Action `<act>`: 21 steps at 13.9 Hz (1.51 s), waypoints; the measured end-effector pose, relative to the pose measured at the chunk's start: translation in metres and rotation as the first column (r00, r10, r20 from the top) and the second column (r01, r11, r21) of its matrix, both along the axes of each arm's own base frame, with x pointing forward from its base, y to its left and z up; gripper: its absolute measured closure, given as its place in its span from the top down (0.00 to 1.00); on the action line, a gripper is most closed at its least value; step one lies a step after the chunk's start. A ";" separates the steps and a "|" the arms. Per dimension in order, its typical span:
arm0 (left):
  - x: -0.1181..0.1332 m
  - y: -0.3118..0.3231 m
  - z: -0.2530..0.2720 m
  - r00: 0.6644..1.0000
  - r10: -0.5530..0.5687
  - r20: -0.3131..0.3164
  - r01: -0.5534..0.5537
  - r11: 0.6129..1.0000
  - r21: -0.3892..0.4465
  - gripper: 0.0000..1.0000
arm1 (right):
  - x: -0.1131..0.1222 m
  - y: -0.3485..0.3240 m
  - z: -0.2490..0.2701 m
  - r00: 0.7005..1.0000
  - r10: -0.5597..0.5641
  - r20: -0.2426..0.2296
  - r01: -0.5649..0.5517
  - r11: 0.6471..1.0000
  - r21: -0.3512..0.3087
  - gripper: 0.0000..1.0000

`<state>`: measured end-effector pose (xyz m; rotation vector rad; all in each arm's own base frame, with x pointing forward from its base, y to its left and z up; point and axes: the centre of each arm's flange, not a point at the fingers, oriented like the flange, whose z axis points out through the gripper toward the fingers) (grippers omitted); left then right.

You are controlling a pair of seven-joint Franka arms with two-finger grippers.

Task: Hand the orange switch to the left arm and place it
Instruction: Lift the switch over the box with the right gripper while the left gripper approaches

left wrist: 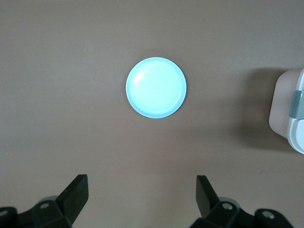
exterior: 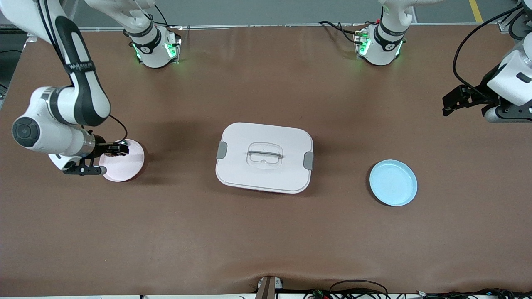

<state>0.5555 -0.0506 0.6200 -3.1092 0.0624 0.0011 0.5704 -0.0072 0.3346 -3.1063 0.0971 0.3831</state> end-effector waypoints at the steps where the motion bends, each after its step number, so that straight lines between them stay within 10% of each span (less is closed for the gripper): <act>1: 0.001 0.000 -0.001 1.000 -0.001 -0.002 0.001 1.000 0.000 1.00 | -0.001 0.018 0.021 0.999 -0.028 -0.031 0.027 0.999 -0.029 0.73; 5: 0.002 -0.004 -0.005 1.000 -0.012 -0.013 0.011 0.998 -0.056 1.00 | -0.009 0.122 0.092 0.988 -0.136 -0.070 0.125 0.981 -0.148 0.73; 13: 0.005 -0.017 -0.021 0.999 -0.036 -0.032 0.028 0.971 -0.239 1.00 | -0.104 0.395 0.158 0.869 -0.489 0.074 0.492 0.839 -0.232 0.73; 21: -0.008 -0.062 -0.064 0.996 -0.054 -0.075 0.007 0.850 -0.526 1.00 | -0.086 0.512 0.151 0.588 -0.783 -0.204 0.792 0.609 -0.050 0.73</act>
